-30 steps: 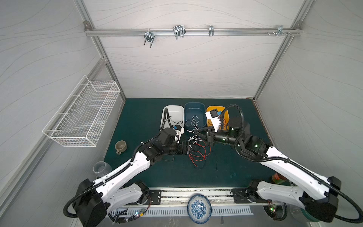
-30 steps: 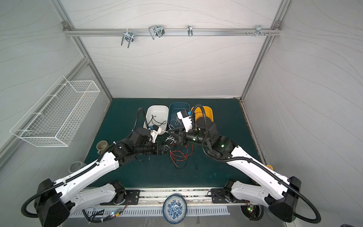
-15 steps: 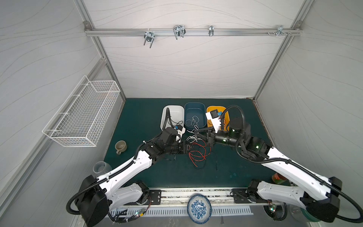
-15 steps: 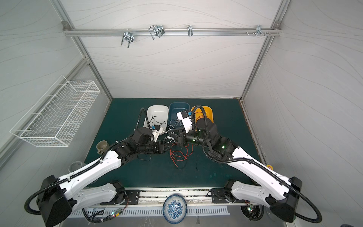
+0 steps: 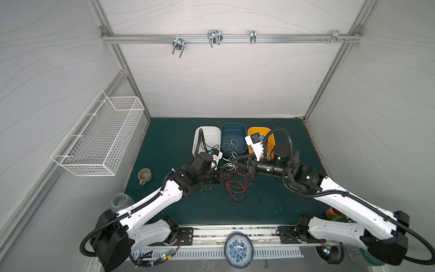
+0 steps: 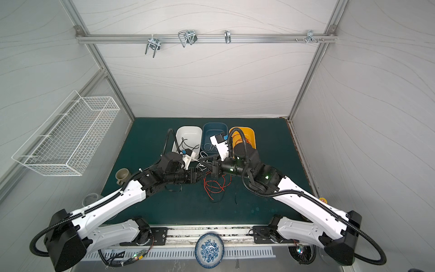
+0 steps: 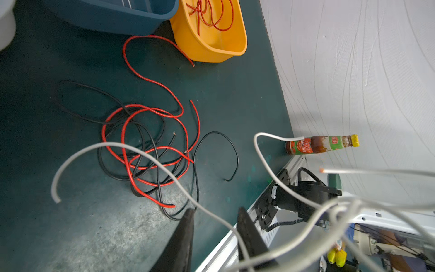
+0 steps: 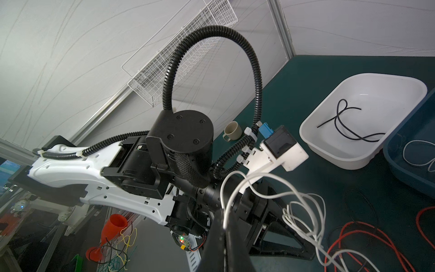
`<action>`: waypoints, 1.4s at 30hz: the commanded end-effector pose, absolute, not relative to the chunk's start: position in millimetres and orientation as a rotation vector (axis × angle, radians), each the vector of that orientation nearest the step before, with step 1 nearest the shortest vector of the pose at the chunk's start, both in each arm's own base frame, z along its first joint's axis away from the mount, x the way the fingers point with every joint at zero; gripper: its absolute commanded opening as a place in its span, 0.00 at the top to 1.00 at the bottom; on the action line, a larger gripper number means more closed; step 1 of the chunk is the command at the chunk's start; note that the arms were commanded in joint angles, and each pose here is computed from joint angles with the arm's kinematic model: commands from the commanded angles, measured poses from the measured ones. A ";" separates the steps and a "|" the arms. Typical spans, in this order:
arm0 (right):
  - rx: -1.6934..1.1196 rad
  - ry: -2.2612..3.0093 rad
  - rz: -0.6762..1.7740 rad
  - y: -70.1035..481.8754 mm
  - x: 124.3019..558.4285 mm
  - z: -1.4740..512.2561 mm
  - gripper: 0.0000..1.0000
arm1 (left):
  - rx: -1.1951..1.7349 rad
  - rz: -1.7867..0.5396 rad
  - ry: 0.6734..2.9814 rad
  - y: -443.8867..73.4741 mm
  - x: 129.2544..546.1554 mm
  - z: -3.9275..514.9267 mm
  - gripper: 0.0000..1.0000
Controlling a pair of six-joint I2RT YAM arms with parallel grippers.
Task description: Untangle the cables
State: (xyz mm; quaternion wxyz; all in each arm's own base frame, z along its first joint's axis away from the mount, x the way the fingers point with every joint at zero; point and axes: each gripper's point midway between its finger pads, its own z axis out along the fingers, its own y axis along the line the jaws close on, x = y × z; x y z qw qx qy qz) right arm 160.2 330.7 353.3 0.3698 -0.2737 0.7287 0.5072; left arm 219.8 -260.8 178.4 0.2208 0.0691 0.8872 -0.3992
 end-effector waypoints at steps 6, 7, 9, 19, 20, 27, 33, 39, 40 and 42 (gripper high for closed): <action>-0.681 1.834 1.323 329.6 157.0 364.0 1.00 | 0.213 -1.121 2.386 -266.7 226.8 196.7 0.75; -0.683 1.835 1.324 329.6 156.3 363.9 1.00 | 0.214 -1.116 2.384 -265.9 226.6 197.0 0.75; -0.682 1.833 1.328 328.7 155.2 364.4 1.00 | 0.213 -1.112 2.375 -264.5 226.7 198.3 0.82; -0.670 1.842 1.310 323.8 155.1 359.7 1.00 | 0.215 -1.101 2.352 -259.7 224.6 201.6 0.96; -0.665 1.838 1.298 321.9 156.1 359.8 1.00 | 0.216 -1.100 2.356 -259.2 223.8 200.9 0.98; -0.525 1.866 1.126 294.1 178.0 349.4 1.00 | 0.228 -1.079 2.423 -249.3 208.2 192.1 1.00; -0.260 1.959 0.979 245.3 214.3 320.8 1.00 | 0.255 -1.062 2.483 -233.3 184.0 193.3 1.00; -0.030 2.035 0.955 204.0 237.3 287.6 1.00 | 0.295 -1.023 2.477 -213.9 164.6 203.6 1.00; -0.006 2.039 0.941 198.0 239.8 284.8 1.00 | 0.306 -1.011 2.485 -210.8 161.6 203.7 1.00; 0.028 2.051 0.908 188.2 242.7 278.9 1.00 | 0.330 -0.979 2.501 -204.9 156.3 202.8 1.00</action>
